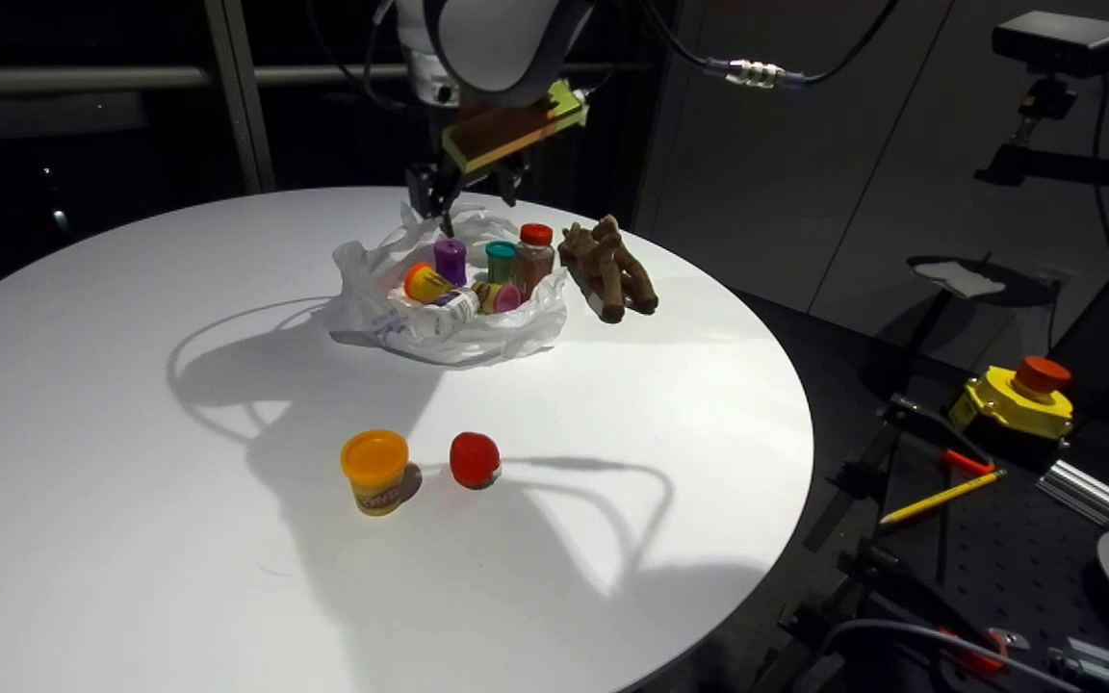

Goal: Pick the objects on the table in the plastic bag

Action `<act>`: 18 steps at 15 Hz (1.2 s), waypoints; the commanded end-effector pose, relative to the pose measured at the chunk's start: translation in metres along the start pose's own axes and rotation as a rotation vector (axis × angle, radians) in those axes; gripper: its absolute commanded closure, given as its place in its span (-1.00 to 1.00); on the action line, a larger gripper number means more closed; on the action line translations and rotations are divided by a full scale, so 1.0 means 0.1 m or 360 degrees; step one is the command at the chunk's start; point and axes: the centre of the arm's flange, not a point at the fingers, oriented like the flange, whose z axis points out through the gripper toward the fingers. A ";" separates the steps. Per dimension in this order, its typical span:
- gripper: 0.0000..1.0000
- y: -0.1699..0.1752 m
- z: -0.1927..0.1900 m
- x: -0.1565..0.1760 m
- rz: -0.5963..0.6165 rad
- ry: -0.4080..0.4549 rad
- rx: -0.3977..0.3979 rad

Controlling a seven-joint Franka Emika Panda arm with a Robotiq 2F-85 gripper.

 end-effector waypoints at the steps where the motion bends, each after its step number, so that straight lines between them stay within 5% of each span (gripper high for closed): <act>1: -1.00 0.73 -0.60 0.38 -0.0101 0.0022 -0.0095; 4: -1.00 1.15 -1.23 0.55 -0.0256 0.0028 -0.0021; 8: -1.00 1.18 -2.03 0.46 -0.0509 -0.0029 0.0162; 14: -1.00 0.48 -2.52 -0.10 -0.0795 -0.0299 0.0548; 18: -1.00 -0.13 -2.36 -0.59 -0.0889 -0.0399 0.0617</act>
